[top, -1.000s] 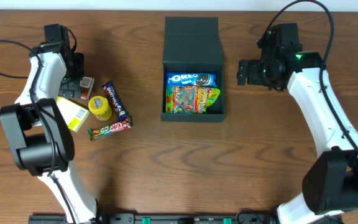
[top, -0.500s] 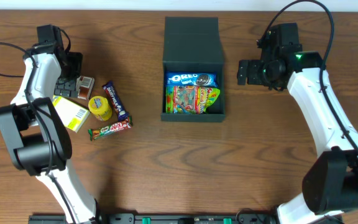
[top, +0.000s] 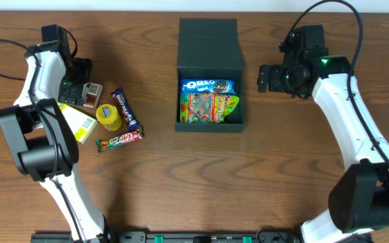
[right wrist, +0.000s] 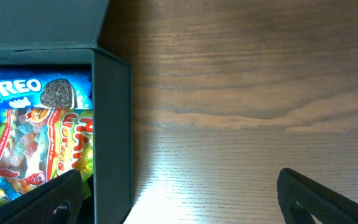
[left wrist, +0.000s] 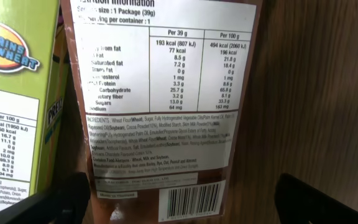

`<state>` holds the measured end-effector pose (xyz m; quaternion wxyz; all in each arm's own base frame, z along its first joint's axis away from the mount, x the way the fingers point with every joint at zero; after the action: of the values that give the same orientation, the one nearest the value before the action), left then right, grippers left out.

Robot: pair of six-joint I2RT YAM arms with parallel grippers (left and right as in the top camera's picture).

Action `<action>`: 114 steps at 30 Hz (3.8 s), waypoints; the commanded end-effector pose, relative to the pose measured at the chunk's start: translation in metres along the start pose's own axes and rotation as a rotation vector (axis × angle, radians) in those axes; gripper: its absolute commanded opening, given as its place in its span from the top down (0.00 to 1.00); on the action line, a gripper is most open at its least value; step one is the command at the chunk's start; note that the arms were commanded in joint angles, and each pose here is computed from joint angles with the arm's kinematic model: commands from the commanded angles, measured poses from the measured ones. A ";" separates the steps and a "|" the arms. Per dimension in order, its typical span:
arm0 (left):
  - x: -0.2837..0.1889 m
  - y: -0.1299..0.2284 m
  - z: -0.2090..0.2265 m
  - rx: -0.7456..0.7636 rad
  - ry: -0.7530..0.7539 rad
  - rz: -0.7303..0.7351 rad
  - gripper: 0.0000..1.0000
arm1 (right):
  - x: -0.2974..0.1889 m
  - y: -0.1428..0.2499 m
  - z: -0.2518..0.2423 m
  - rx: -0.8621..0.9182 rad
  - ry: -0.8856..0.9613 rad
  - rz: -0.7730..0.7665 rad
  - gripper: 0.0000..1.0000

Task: Pack container

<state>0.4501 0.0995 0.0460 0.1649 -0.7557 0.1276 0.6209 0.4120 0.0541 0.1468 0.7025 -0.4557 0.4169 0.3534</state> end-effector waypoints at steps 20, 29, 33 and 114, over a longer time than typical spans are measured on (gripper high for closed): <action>-0.009 -0.004 0.005 0.060 -0.035 0.022 0.01 | -0.002 0.005 -0.002 -0.003 0.004 0.024 0.01; -0.009 0.003 -0.013 0.044 0.053 0.060 0.04 | -0.002 0.004 -0.002 0.016 0.004 0.023 0.01; -0.008 -0.001 -0.018 -0.088 0.067 0.057 0.03 | -0.002 0.003 -0.001 0.016 0.001 0.017 0.01; 0.050 -0.002 0.019 0.117 -0.321 0.151 0.37 | 0.001 0.002 -0.001 0.038 0.002 0.016 0.01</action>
<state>0.4596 0.1086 0.0128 0.1840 -0.6542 0.1841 0.7101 0.4087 0.0543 0.1449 0.7036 -0.4457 0.4258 0.3536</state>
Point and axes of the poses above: each gripper's point midway between its finger pads, its own x axis out along the fingers, its own z axis along the line the jaws close on, y = z × x, the point moved 1 cm from there along -x, back along the fingers, and after that the axes turned 15 degrees about x, right-handed, at the moved point
